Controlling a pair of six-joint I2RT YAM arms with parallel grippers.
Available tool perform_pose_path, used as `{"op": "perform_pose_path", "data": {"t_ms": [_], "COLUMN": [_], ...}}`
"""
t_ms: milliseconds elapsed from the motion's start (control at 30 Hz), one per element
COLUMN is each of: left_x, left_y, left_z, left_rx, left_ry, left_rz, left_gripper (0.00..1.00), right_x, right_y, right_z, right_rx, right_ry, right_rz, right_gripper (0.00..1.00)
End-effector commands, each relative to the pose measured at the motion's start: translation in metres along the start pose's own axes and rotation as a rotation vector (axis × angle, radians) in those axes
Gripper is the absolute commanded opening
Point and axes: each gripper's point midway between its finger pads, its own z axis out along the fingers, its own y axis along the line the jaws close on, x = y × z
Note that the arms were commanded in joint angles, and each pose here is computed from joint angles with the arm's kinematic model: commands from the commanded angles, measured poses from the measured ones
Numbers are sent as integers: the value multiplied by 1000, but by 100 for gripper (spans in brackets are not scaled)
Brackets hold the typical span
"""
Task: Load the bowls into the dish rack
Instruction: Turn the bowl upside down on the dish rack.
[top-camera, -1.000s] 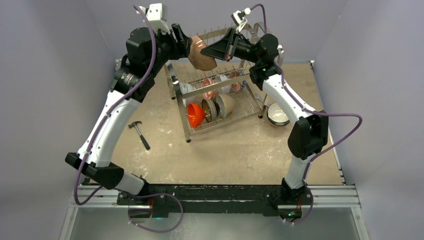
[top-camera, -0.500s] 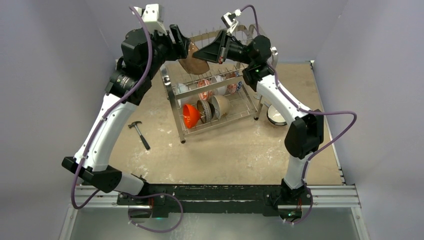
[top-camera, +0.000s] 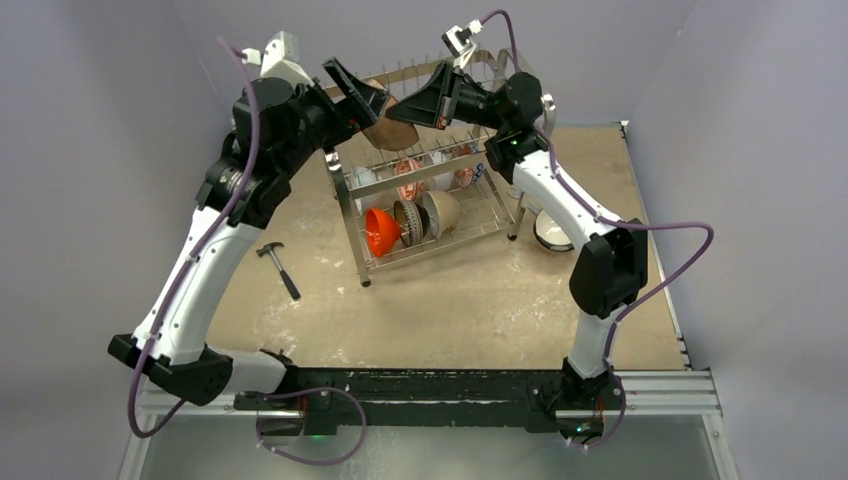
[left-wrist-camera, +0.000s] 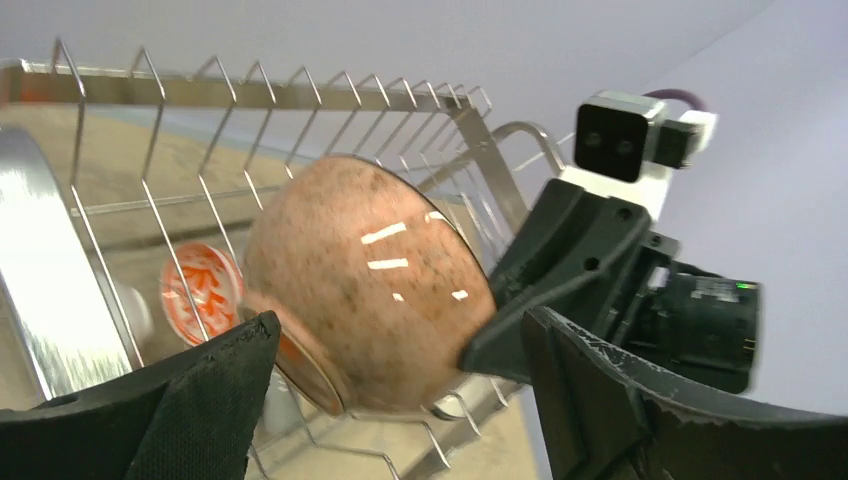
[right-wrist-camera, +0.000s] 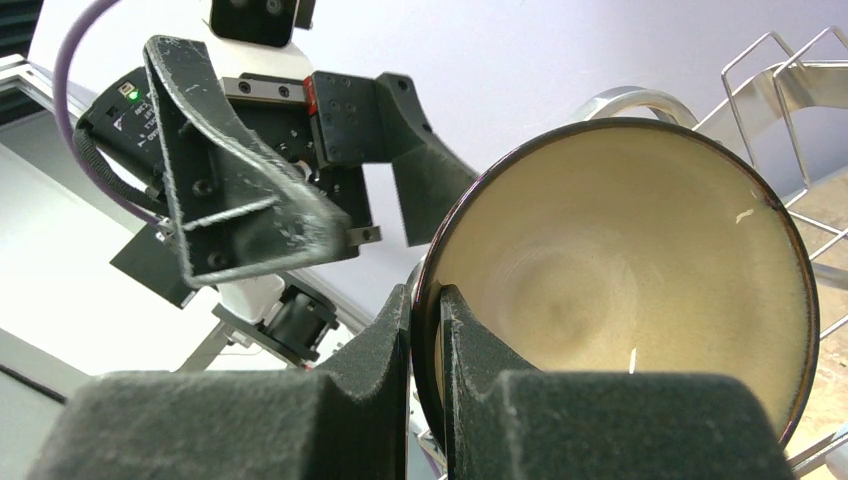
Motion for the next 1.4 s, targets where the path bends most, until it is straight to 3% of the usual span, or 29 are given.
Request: {"op": "perform_pose_path", "data": {"t_ms": [0,433,633,900,1367], "left_x": [8,18,20,38,58], "left_y": [-7,-11,7,5,13], "left_z": [-18,11,12,26,50], "left_rx": [6,-43,-139,-111,-133], "left_ry": [31,89,69,131,168], "left_rz": [-248,-427,-423,-411,-388], "left_gripper": [91,95,96,96,97], "right_x": [26,20,6,-13,-18], "right_y": [-13,-2,25,54,89], "right_z": [17,16,12,4,-3], "right_rx": [24,31,40,66,6], "right_ry": [41,32,-10,-100,-128], "right_rz": [73,8,-167,-407,-607], "right_gripper": [0,0,0,0,0]}}
